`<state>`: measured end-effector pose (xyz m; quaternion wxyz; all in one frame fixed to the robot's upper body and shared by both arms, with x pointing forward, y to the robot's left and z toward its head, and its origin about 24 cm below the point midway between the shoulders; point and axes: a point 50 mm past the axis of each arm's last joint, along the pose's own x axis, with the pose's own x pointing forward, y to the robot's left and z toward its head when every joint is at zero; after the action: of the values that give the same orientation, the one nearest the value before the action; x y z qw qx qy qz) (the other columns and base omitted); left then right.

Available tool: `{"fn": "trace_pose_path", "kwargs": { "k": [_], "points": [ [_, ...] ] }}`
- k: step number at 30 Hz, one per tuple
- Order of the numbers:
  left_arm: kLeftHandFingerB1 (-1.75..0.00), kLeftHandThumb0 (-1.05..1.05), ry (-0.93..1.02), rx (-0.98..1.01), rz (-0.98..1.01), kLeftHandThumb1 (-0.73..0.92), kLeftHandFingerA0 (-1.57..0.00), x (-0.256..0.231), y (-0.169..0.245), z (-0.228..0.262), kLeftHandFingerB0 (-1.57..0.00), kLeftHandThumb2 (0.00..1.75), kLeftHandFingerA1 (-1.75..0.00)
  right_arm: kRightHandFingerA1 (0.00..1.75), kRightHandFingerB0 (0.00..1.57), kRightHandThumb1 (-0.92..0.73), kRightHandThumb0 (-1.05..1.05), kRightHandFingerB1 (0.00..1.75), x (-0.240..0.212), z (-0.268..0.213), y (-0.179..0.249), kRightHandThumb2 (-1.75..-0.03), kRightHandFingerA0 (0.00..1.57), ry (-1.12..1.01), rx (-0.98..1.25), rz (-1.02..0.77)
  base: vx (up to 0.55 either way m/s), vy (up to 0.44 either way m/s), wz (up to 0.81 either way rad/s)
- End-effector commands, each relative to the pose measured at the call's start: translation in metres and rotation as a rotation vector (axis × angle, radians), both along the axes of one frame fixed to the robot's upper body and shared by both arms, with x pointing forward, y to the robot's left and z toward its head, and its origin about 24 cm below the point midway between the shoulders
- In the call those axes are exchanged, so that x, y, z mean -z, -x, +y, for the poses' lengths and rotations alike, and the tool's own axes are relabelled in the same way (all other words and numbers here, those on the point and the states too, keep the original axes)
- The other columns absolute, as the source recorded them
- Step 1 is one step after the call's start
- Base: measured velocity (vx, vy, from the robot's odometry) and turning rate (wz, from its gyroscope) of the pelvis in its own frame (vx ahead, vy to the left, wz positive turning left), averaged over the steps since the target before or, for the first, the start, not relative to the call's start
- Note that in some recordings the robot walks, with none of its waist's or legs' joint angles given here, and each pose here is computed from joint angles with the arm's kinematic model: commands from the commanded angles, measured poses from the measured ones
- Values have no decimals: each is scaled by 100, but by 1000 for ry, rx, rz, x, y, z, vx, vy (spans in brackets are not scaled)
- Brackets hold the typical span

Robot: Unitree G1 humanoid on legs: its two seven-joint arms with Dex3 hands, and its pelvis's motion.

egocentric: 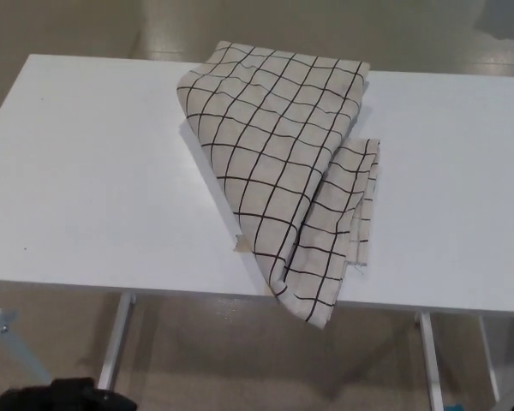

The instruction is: Use the left hand to fold a white towel with checkered patterns in half.

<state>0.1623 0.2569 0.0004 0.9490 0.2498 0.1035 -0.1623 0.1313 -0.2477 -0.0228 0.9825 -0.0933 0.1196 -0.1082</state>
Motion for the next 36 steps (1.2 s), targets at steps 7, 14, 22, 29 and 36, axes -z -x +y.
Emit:
{"fn": "trace_pose_path", "kwargs": {
  "k": [7,14,22,29,36],
  "points": [
    [-44,-73,84,-525,-10,53,-63,51,10,19,-57,68,-46,60,39,-65,-44,47,9,15,-8,-58,40,-77,-23,-1,0,0,0],
    [-44,-70,137,-634,-3,52,-62,56,19,27,-53,68,-47,60,39,-65,-47,48,14,21,-13,-59,41,-55,-64,-17,0,0,0],
    [-37,-64,97,-610,5,62,-58,55,18,30,-50,59,-40,60,40,-65,-48,49,15,22,-17,-59,44,-42,-71,-41,0,0,0],
    [-37,-66,60,-559,0,62,-58,55,16,28,-49,59,-40,61,42,-65,-47,49,16,21,-18,-59,46,-30,-63,-48,0,0,0],
    [-36,-69,-31,-492,-11,64,-56,54,17,26,-49,60,-39,60,47,-64,-46,51,16,20,-17,-59,47,-40,-59,-30,0,0,0]
  ]
}}
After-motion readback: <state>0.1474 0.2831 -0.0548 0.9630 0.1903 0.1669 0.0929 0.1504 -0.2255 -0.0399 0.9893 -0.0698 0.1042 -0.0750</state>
